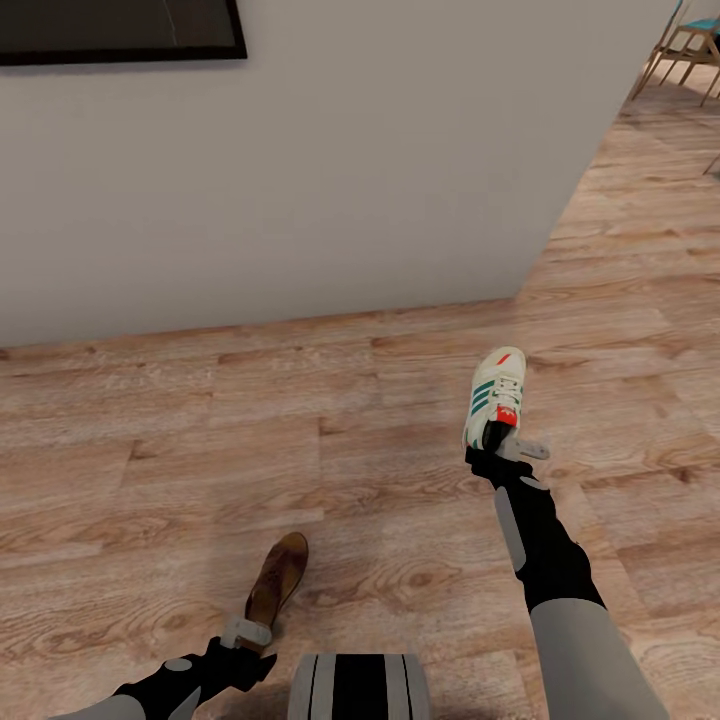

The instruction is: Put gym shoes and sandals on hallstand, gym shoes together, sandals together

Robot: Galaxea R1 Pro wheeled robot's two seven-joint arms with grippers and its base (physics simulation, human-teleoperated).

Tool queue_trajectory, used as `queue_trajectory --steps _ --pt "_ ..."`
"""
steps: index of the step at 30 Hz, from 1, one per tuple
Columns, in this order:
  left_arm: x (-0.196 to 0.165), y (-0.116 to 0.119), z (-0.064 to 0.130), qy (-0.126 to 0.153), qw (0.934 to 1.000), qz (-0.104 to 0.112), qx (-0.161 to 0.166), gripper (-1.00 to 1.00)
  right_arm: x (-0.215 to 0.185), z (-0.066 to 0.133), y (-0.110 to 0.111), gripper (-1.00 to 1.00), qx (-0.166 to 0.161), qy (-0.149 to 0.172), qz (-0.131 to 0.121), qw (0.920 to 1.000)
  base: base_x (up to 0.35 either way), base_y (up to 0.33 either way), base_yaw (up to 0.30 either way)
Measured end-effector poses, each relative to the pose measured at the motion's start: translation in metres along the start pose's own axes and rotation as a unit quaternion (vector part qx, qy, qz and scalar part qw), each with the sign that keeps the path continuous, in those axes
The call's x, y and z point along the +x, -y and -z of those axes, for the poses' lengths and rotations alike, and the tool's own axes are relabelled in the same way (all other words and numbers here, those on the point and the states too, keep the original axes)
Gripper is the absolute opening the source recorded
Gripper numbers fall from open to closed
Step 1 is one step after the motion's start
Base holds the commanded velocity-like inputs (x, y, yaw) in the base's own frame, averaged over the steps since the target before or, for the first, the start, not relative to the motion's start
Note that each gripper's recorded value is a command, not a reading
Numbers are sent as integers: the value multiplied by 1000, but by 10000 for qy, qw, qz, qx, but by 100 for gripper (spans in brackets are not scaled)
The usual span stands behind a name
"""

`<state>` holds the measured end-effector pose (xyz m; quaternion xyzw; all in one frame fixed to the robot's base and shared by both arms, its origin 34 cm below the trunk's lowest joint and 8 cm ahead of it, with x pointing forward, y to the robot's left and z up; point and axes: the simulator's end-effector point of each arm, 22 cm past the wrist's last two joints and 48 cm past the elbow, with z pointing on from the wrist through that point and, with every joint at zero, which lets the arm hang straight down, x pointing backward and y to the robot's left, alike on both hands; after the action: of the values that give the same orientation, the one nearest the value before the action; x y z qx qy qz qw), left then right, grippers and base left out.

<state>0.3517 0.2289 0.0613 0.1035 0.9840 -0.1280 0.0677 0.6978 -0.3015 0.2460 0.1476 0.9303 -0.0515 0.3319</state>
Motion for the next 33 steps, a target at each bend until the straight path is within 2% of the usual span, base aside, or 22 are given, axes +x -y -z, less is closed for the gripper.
queue_trajectory --steps 28,33 --pt "17 1 -8 -169 9998 49 29 100 21 -11 3 -100 46 -169 36 9998 1 0 22" --pt "17 1 -7 -169 9998 49 29 100 21 -11 3 -100 47 -167 35 9998 220 0 0"
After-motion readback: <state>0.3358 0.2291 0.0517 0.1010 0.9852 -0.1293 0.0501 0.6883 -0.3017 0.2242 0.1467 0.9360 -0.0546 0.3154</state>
